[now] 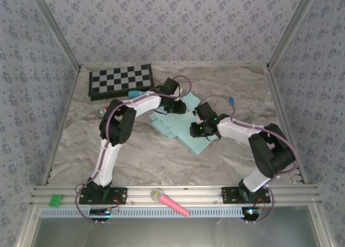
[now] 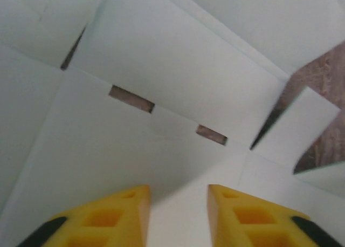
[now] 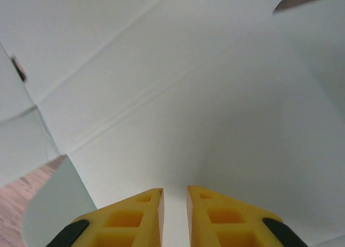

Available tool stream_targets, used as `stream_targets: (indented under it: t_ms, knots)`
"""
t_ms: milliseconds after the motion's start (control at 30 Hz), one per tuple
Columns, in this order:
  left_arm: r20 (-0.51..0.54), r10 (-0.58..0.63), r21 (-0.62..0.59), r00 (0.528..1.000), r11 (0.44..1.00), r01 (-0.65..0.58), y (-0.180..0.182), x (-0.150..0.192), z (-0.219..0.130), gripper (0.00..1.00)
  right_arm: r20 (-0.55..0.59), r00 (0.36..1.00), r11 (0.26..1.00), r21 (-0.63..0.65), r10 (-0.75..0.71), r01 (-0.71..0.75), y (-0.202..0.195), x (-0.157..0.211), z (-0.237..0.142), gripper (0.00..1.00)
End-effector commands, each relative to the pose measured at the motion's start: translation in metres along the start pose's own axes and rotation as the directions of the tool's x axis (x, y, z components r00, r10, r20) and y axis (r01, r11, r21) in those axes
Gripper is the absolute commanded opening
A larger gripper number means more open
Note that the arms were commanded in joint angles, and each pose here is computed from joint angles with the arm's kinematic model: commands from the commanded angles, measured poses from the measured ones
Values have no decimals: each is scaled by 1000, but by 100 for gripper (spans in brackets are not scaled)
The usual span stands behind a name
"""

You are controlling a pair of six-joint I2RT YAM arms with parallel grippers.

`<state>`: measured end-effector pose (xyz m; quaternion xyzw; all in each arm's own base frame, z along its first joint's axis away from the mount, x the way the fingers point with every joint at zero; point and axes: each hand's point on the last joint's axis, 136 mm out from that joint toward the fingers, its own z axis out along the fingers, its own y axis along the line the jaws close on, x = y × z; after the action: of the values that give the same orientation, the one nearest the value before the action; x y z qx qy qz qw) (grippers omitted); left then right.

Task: Fold the paper box

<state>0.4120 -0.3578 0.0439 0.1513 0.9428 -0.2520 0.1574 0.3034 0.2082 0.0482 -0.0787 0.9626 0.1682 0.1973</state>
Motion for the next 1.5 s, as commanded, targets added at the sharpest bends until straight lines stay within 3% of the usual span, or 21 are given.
stream_targets:
  t_ms: [0, 167, 367, 633, 1100, 1267, 1467]
  knots:
    - [54, 29, 0, 998, 1000, -29, -18, -6, -47, 42, 36, 999, 1000, -3, 17, -17, -6, -21, -14, 20]
    - [82, -30, -117, 996, 992, 40, 10, 11, -56, 45, -12, 1000, 999, 53, 5, -4, -26, -21, -5, 21]
    - [7, -88, -122, 996, 989, 88, 23, 37, -31, 23, -81, 997, 996, 86, -5, 12, -37, -5, 11, 21]
    - [-40, -111, -109, 993, 988, 106, 27, 44, 1, 19, -139, 990, 997, 73, 0, 11, -29, 31, 21, 20]
    - [-77, -22, 36, 997, 999, 25, -3, 16, 27, 20, -154, 988, 1000, -19, -23, 21, 14, 49, 35, 21]
    - [-60, -6, 69, 998, 998, 10, -16, 6, 13, 22, -102, 995, 999, -43, -20, 16, 24, 33, 25, 21]
    - [18, 30, 85, 999, 996, -31, -36, -18, -29, 30, -24, 999, 997, -80, -24, 22, 33, 0, -3, 21]
